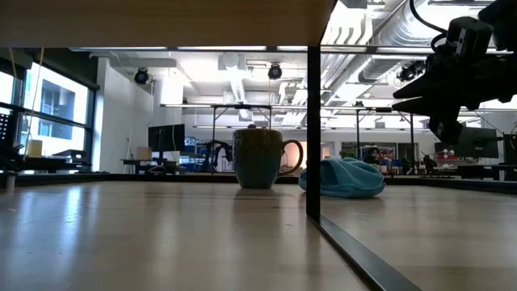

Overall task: Stack small to large cups/mugs on shelf
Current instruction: Put the black mug on the shelf

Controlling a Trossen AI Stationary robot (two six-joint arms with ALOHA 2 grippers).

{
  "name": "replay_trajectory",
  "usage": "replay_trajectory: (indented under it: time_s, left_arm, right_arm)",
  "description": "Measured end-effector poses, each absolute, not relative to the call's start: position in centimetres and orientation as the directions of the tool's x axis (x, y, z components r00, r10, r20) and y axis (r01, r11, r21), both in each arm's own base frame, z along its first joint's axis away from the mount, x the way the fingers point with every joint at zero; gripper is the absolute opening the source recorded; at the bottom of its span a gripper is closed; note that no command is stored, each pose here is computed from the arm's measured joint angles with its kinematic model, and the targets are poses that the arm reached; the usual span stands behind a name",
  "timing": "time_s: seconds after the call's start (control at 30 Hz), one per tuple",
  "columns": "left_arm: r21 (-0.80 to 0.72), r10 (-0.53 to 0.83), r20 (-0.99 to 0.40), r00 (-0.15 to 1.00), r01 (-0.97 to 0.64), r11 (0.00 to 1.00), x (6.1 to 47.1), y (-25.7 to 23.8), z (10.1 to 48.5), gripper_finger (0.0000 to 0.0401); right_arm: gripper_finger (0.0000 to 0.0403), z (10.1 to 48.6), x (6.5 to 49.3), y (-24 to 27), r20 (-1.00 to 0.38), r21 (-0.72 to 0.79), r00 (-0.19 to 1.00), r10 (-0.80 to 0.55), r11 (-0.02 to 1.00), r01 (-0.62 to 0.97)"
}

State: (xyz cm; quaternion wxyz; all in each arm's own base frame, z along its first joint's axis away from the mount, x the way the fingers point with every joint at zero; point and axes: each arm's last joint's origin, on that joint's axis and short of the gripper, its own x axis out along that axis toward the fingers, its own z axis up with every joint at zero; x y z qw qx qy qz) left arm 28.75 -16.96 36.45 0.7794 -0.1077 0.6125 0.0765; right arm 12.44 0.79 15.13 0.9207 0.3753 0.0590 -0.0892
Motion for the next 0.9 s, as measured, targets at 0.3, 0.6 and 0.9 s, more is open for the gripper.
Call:
replay_trajectory:
  time_s: [0.3,0.6,0.9]
  left_arm:
    - [-0.091,-0.002,-0.970,0.244,-0.357,0.930,28.77,-16.93,36.45,0.0111]
    - [-0.117,-0.001,-0.970,0.243,-0.462,0.879,28.76,-16.92,36.45,0.0111]
    - [-0.139,0.000,-0.970,0.242,-0.558,0.818,28.74,-16.92,36.45,0.0110]
  right_arm:
    - [0.0081,15.13,12.44,0.81,-0.176,0.683,0.978,-0.116,0.701,0.206]
    - [0.0081,15.12,12.44,0.81,-0.176,0.684,0.978,-0.114,0.700,0.205]
    - [0.0081,15.13,12.44,0.82,-0.176,0.681,0.978,-0.112,0.703,0.203]
